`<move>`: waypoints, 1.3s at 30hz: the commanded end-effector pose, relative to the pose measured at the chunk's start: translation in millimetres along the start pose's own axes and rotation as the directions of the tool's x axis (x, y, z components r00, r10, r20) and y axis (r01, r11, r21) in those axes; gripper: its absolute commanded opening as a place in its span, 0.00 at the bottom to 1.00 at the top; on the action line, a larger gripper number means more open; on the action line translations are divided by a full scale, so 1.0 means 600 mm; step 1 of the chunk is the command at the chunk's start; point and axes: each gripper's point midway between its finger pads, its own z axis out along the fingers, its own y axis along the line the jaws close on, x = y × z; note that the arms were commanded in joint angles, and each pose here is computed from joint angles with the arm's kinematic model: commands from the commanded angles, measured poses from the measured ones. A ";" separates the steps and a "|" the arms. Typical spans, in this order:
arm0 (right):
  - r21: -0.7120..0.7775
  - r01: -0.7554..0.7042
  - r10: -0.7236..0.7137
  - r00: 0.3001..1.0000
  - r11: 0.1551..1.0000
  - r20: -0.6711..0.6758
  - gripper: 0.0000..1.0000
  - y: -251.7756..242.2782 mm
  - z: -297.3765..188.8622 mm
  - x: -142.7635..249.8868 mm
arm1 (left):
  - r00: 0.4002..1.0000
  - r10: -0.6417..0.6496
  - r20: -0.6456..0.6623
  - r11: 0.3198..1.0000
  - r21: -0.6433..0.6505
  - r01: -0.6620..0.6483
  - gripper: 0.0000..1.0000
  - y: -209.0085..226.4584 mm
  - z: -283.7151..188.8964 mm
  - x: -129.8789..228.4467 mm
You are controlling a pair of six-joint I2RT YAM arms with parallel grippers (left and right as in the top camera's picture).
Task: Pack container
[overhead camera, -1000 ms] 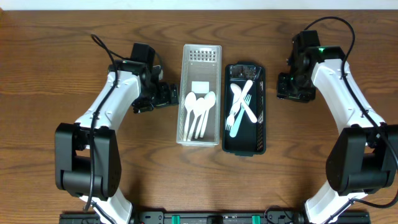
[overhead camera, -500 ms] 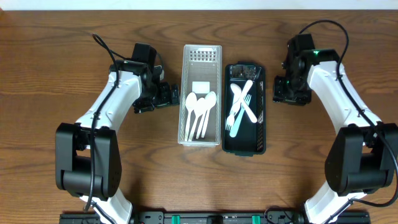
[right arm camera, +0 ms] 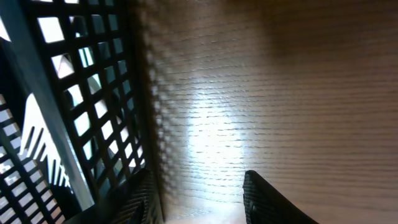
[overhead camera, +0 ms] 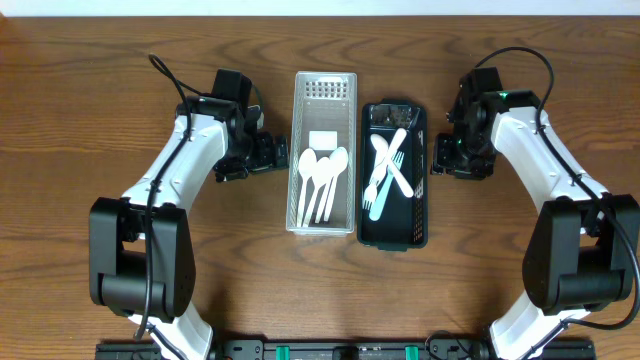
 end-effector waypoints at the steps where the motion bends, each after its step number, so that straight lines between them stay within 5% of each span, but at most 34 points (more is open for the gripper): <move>1: -0.024 0.044 -0.044 0.999 0.999 -0.015 0.50 0.018 0.008 0.006 | 1.000 0.013 -0.011 1.000 0.006 -0.013 0.99 -0.001 0.002 0.001; 28: -0.162 0.178 -0.179 0.984 0.971 0.006 0.56 0.058 0.004 0.005 | 1.000 0.014 -0.010 1.000 0.006 -0.014 0.99 -0.001 0.002 0.001; 39: 0.058 0.080 -0.091 0.972 0.995 0.217 0.71 -0.010 -0.051 -0.093 | 0.977 0.111 0.181 0.980 -0.181 -0.078 0.98 0.038 -0.059 -0.053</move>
